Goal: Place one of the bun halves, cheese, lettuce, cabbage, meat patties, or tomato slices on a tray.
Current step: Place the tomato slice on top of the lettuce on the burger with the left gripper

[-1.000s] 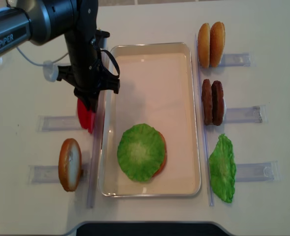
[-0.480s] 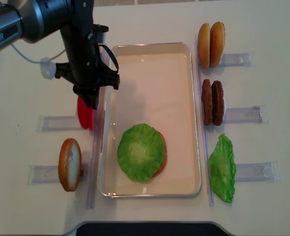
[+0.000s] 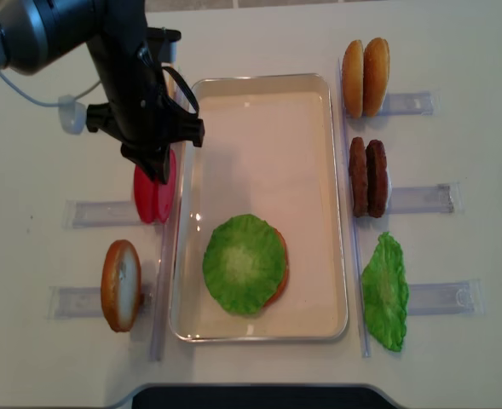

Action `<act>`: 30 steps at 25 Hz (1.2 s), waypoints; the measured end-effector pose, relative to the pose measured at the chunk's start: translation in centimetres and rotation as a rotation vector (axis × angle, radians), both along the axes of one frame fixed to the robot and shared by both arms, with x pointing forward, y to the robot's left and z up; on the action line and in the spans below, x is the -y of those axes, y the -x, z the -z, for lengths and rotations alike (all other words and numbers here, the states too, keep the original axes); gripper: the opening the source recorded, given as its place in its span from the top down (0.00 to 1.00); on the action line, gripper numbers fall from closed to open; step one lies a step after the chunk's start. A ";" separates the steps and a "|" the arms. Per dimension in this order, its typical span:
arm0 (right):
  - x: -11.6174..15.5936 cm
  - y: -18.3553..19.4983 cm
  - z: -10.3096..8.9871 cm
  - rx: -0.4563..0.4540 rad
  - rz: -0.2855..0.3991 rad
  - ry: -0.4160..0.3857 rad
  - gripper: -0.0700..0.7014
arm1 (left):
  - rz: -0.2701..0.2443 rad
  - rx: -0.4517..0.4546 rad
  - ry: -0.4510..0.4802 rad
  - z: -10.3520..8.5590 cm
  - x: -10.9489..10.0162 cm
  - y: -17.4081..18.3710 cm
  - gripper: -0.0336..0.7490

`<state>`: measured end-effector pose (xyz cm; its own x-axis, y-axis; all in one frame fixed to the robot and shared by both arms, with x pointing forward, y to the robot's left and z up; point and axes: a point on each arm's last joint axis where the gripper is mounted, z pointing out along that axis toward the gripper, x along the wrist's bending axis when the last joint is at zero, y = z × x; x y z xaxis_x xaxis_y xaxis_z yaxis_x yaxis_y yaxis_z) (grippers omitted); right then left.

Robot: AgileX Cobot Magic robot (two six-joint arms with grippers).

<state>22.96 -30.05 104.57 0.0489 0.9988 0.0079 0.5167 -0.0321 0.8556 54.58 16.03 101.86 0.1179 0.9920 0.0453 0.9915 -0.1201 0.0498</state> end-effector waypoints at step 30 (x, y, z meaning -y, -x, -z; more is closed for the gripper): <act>0.0 0.0 0.0 0.000 0.000 0.000 0.35 | 0.112 -0.095 0.504 -1.7 2.4 5.3 0.88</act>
<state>22.96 -30.05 104.57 0.0489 0.9988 0.0079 0.5167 -0.0321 0.8556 49.23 13.61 103.54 0.2048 0.8690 -0.4503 0.9770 -0.2097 0.0396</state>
